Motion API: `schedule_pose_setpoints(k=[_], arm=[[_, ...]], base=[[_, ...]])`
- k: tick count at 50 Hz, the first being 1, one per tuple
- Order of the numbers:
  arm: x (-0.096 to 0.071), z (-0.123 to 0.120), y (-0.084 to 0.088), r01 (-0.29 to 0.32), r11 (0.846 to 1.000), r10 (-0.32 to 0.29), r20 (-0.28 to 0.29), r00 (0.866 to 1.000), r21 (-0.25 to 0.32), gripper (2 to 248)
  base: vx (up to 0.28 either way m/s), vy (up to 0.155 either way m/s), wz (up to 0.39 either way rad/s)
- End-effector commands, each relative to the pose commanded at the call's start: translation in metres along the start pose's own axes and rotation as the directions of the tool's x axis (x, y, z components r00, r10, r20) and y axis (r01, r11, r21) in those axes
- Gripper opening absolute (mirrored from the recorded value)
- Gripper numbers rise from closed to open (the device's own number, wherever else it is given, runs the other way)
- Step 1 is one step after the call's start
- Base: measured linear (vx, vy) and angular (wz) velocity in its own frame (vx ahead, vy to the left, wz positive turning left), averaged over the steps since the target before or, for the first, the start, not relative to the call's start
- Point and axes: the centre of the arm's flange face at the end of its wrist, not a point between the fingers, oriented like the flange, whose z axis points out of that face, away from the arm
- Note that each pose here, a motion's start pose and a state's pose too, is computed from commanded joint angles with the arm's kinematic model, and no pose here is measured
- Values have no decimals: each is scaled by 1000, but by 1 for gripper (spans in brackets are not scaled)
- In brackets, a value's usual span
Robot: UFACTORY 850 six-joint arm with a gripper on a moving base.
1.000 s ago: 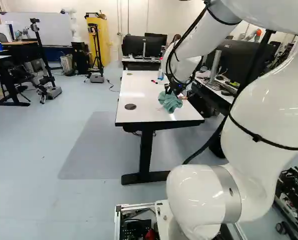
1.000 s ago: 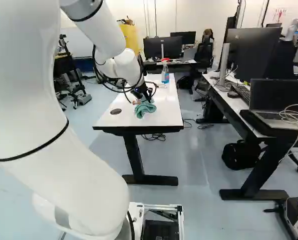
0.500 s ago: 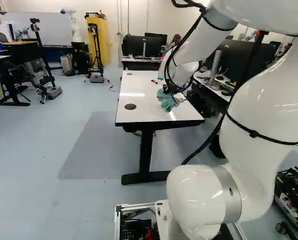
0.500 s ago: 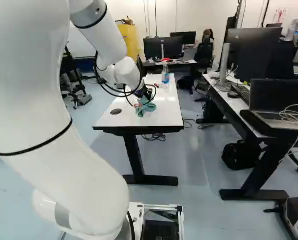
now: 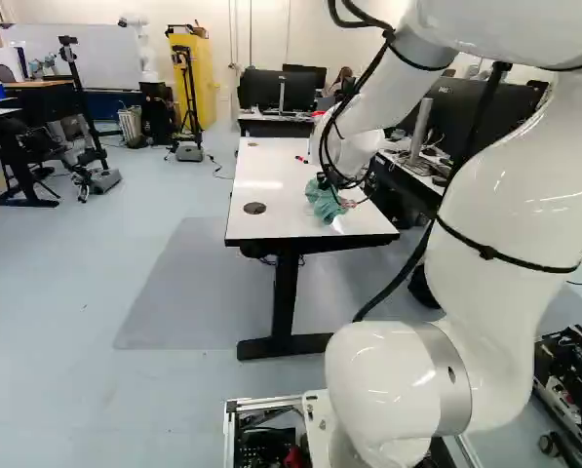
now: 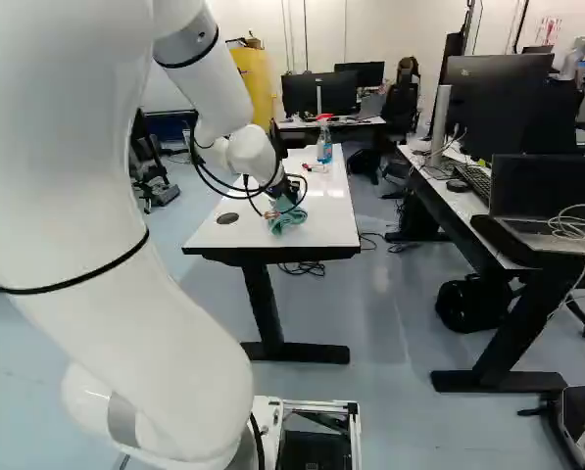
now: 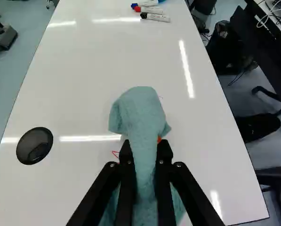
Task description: Clean the table with the green towel
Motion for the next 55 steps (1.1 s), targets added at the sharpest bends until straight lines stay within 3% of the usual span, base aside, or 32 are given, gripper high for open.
schedule_pose_setpoints(k=[23, 55], arm=[[-12, 26, 0, 0, 1000, 0, 55, 998, 1, 47], [-12, 26, 0, 0, 1000, 0, 57, 998, 1, 47]], base=[[0, 0, 0], [0, 0, 0]])
